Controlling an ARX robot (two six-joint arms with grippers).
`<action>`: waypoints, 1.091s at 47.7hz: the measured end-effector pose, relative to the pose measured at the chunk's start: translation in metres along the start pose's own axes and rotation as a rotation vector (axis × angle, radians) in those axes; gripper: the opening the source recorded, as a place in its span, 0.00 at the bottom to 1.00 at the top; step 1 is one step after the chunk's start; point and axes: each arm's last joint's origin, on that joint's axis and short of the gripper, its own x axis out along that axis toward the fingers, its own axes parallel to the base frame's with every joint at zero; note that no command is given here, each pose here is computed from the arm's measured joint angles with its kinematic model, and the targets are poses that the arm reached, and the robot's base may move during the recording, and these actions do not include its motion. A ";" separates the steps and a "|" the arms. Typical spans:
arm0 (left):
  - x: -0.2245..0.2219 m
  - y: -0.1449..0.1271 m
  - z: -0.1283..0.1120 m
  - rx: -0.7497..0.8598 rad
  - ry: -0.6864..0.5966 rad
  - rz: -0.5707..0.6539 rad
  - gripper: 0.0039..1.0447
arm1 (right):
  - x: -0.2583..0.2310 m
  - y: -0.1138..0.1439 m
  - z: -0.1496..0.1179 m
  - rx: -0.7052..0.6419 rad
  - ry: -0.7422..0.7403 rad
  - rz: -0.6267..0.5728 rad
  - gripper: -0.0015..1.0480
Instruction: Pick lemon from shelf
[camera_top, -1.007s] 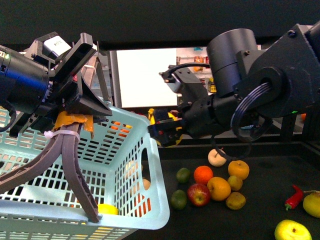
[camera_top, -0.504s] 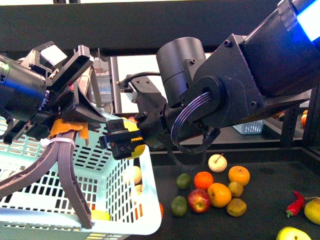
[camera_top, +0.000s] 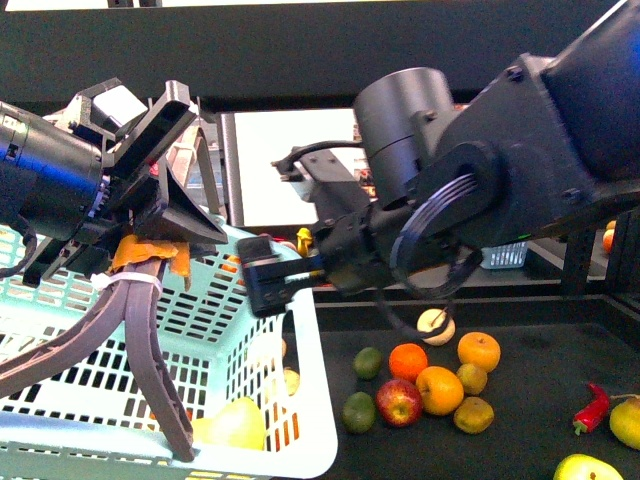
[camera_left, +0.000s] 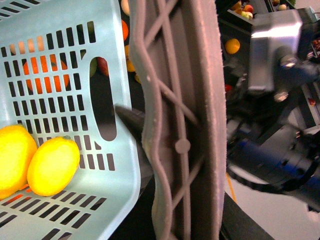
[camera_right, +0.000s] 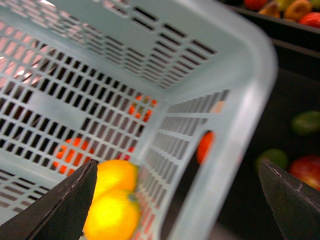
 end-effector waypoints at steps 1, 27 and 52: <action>0.000 0.000 0.000 0.000 0.000 0.001 0.12 | -0.005 -0.007 0.001 0.003 -0.005 -0.021 0.93; 0.000 0.000 0.000 -0.001 -0.001 0.003 0.12 | -0.209 -0.059 0.004 -0.031 -0.273 -0.518 0.93; 0.000 0.000 0.000 0.000 -0.002 0.004 0.12 | -0.357 0.038 -0.092 0.069 -0.386 -0.581 0.79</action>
